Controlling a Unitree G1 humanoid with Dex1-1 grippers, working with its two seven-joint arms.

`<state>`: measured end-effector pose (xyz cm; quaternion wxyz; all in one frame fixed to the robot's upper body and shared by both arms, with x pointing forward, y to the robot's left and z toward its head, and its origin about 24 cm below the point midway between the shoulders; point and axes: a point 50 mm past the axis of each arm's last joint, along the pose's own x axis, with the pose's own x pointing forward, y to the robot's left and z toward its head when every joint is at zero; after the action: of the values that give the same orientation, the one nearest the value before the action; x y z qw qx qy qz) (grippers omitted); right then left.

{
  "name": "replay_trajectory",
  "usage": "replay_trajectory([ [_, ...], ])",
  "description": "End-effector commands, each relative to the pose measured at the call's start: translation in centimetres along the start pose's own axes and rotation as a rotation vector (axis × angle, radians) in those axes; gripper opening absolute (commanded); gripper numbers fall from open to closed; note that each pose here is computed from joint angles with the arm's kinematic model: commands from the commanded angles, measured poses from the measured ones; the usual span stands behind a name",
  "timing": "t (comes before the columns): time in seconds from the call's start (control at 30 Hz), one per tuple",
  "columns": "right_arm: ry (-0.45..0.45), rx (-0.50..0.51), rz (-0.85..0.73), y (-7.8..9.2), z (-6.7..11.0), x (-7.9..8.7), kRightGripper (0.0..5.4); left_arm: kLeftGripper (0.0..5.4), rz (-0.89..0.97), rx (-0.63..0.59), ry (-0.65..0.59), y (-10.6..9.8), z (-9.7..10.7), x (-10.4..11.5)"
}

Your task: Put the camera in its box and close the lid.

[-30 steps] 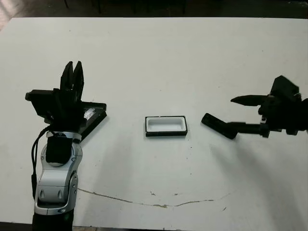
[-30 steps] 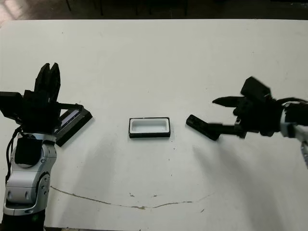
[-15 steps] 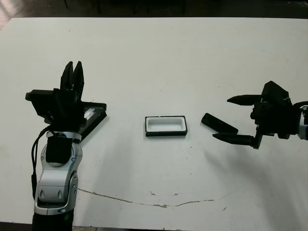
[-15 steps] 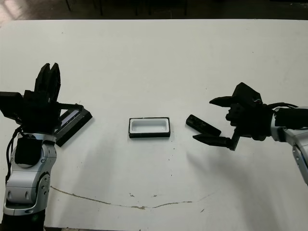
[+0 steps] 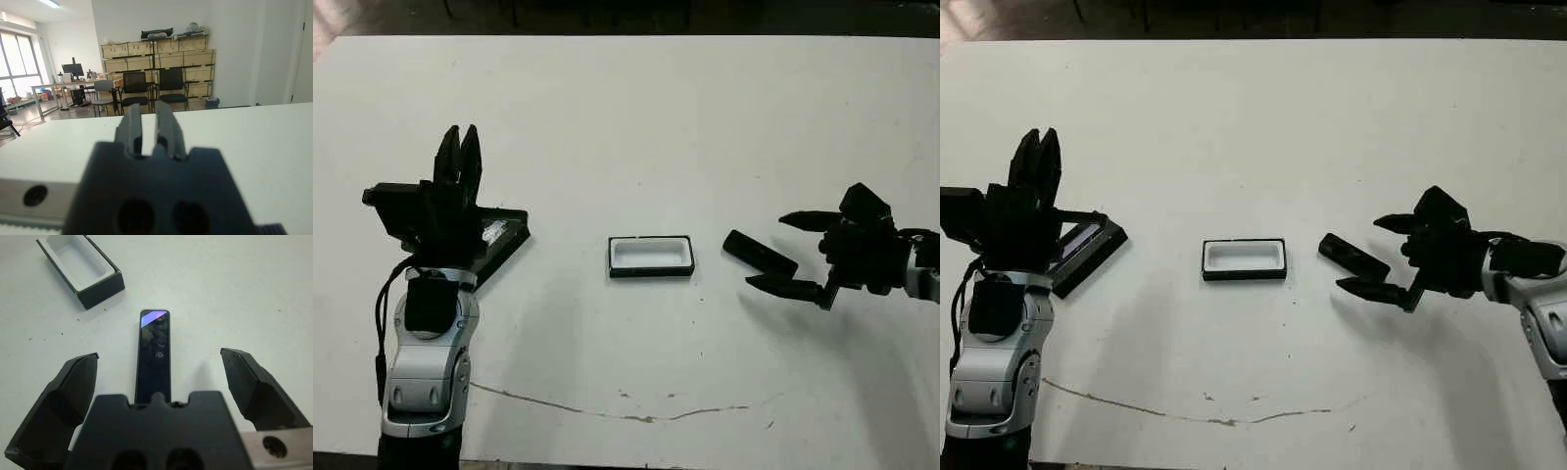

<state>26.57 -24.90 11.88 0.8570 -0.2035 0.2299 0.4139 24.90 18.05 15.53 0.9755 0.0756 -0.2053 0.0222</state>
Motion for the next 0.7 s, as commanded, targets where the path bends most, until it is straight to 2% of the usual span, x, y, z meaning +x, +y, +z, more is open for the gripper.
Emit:
replay_trajectory([
  [0.03,0.031,0.033,0.006,0.5,-1.5,0.5,5.37,0.00,0.002,0.006,0.039,0.3,-0.6,-0.3],
  [0.2,0.043,0.046,0.002,0.7,-2.3,0.7,5.37,0.00,0.003,0.003,0.039,0.3,-0.6,-0.4],
  [0.27,0.033,0.053,0.004,0.8,-2.7,0.7,5.18,0.00,0.005,0.004,0.041,0.3,-0.6,-0.4],
  [0.43,0.022,0.058,-0.015,1.2,-3.2,0.8,4.13,0.00,0.004,0.014,0.041,0.3,-0.6,-0.4],
  [0.7,0.015,-0.021,-0.059,1.4,-3.3,0.9,2.52,0.00,0.002,0.019,0.041,0.2,-0.6,-0.4],
])
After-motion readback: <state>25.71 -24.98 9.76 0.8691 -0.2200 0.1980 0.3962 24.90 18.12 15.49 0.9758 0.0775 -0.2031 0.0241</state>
